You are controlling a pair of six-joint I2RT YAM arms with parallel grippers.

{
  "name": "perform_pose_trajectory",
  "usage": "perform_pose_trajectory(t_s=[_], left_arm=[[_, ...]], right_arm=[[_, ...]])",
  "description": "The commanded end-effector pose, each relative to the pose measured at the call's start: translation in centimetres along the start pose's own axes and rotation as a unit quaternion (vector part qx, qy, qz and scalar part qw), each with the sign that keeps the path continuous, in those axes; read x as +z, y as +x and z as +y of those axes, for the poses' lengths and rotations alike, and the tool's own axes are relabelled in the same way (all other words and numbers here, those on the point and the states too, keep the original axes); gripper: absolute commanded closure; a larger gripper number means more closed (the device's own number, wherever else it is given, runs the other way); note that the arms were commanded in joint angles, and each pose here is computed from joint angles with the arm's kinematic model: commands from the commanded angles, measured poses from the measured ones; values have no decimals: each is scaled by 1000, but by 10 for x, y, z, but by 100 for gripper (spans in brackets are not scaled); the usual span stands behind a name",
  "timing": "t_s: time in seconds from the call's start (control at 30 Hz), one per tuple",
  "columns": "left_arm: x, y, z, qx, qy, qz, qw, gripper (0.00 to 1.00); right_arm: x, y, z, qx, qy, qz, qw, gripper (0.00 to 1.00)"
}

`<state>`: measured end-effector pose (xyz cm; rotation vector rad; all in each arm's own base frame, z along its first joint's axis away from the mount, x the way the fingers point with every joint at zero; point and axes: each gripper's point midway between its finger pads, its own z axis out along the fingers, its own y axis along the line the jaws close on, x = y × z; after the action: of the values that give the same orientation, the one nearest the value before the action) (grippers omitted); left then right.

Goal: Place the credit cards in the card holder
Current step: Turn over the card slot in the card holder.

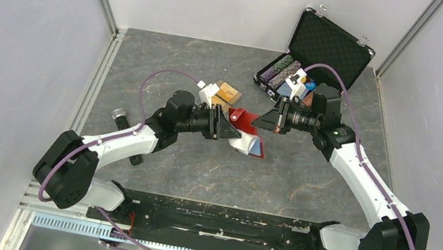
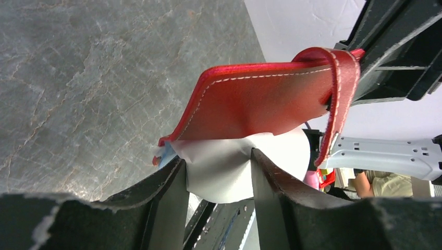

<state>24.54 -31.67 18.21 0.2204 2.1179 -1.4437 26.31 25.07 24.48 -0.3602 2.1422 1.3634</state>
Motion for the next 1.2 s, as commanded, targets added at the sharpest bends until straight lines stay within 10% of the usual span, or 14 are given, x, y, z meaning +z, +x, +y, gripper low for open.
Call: perform_pose_trajectory(t_s=[0.0,0.8,1.17], left_arm=[[-8,-18,-40,20,75,-39,996,49],[-37,-50,-63,-28,89,-126,988,35],[-40,-58,-69,-62,113,-145,981,36]], right_arm=[[-2,-5,4,-10,-13,-12,1000,100],[6,44,-38,110,44,61,991,100],[2,27,-23,39,19,39,998,100]])
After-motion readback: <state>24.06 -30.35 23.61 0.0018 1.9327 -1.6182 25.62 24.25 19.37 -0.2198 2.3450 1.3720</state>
